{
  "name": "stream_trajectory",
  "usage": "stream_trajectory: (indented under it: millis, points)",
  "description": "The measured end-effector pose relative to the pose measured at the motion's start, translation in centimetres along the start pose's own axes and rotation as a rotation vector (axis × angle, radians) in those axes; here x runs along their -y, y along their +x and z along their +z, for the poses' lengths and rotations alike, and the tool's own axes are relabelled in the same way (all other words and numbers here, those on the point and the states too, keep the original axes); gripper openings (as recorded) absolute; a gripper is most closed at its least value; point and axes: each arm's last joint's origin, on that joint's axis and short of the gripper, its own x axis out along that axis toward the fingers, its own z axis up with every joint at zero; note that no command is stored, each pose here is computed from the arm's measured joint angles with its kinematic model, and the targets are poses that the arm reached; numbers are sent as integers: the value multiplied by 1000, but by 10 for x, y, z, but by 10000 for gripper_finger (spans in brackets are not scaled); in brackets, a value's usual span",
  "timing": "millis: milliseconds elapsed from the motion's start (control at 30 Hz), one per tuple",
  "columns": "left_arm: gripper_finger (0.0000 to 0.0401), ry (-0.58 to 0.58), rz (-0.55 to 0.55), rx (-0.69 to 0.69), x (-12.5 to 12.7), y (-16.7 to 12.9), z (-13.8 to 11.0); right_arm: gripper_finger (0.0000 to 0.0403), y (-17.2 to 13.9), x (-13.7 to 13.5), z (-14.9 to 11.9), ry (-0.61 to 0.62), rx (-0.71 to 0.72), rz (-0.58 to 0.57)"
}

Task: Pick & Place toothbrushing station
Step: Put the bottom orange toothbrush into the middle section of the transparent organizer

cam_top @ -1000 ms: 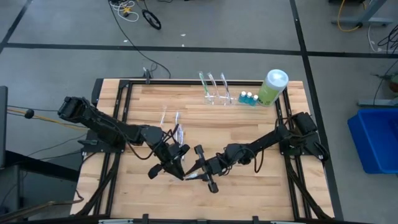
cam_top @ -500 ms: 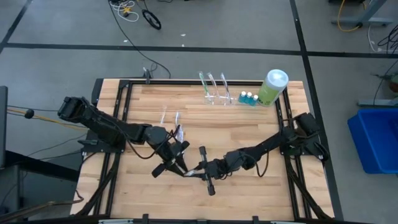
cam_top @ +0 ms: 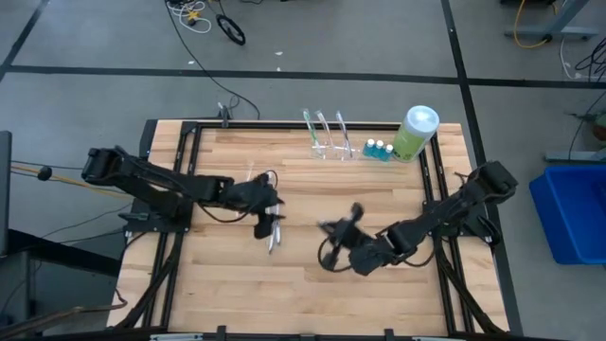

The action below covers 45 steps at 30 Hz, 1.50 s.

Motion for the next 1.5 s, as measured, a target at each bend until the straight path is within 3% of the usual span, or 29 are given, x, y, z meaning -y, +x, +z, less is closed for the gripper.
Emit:
stream_trajectory:
  millis: [133,267,533,867,1167,1500]
  points:
    - [215,39,176,65,12,-7,1,24,-1,35,-1,107,31,-241]
    - [215,62,265,145,33,-14,0,17,8,78,0,240,90,-373]
    - [215,79,235,259,74,-16,-7,29,43,148,26,354,239,-496]
    - [215,116,220,255,91,9,-19,23,105,224,43,323,180,-620]
    - [215,119,233,249,91,12,-20,18,158,245,28,341,-18,-573]
    - [215,109,228,246,91,12,-21,49,171,254,5,460,-148,-583]
